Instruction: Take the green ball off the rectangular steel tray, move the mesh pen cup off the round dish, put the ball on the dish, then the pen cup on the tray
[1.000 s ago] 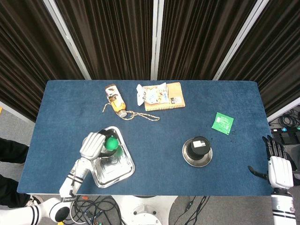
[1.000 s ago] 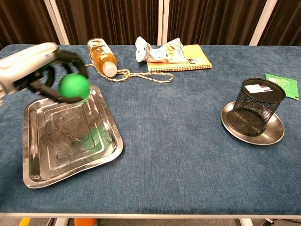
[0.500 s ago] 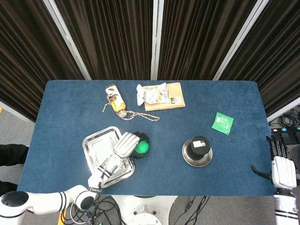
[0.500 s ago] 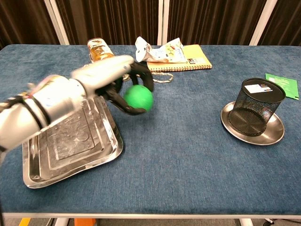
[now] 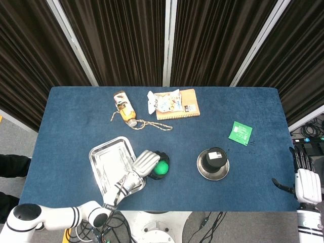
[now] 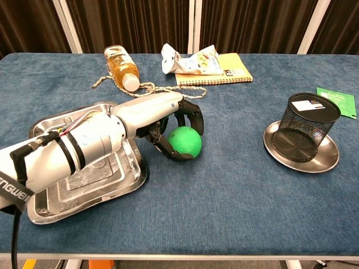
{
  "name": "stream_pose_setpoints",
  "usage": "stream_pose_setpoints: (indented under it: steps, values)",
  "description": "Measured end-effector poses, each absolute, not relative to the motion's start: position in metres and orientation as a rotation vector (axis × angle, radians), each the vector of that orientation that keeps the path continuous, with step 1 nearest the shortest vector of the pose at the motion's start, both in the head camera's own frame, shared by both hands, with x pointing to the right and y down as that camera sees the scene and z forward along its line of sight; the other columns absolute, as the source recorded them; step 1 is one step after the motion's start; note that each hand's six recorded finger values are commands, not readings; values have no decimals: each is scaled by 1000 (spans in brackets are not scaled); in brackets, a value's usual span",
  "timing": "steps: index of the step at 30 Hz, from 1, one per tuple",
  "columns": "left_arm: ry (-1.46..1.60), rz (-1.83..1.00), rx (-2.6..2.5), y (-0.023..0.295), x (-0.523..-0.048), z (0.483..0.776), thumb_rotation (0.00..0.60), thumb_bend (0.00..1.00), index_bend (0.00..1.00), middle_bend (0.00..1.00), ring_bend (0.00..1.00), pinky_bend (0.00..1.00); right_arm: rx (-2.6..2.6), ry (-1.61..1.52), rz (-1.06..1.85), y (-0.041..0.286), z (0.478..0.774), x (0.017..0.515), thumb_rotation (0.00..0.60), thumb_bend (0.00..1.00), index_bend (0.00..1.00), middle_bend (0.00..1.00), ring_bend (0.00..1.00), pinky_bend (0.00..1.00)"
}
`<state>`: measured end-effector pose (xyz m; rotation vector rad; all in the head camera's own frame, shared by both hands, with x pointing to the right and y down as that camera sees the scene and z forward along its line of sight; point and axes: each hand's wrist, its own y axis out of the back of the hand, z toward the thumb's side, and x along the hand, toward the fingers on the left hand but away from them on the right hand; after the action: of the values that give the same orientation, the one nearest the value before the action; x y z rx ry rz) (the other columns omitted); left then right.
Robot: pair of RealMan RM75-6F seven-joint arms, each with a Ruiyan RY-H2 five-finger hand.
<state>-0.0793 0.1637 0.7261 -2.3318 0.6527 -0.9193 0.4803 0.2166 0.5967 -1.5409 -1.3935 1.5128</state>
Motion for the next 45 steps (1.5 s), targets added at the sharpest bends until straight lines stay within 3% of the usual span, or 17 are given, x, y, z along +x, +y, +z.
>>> stream_pose_setpoints:
  steps: [5, 10, 22, 30, 35, 45]
  values:
    - [634, -900, -2344, 165, -81, 726, 600, 201, 215, 278, 236, 546, -1542, -1396, 1514, 216, 598, 480, 600, 54, 0, 0, 0, 0]
    - [632, -871, -2322, 163, -83, 722, 600, 113, 149, 192, 126, 434, -1544, -1394, 1512, 216, 599, 480, 600, 55, 0, 0, 0, 0]
    - [703, -873, -2227, 153, -117, 695, 600, 85, 145, 180, 117, 401, -1577, -1356, 1493, 210, 600, 468, 600, 54, 0, 0, 0, 0]
    - [938, -1088, -2003, 152, -216, 675, 600, 82, 145, 155, 78, 277, -1665, -1225, 1438, 189, 604, 436, 600, 25, 0, 0, 0, 0]
    - [1049, -1257, -1831, 173, -291, 662, 600, 80, 145, 155, 78, 249, -1713, -1104, 1425, 169, 610, 407, 600, 4, 0, 0, 0, 0]
    - [1128, -1333, -1745, 200, -336, 654, 600, 78, 146, 155, 78, 231, -1821, -847, 1437, 143, 633, 338, 600, 0, 0, 0, 0, 0]
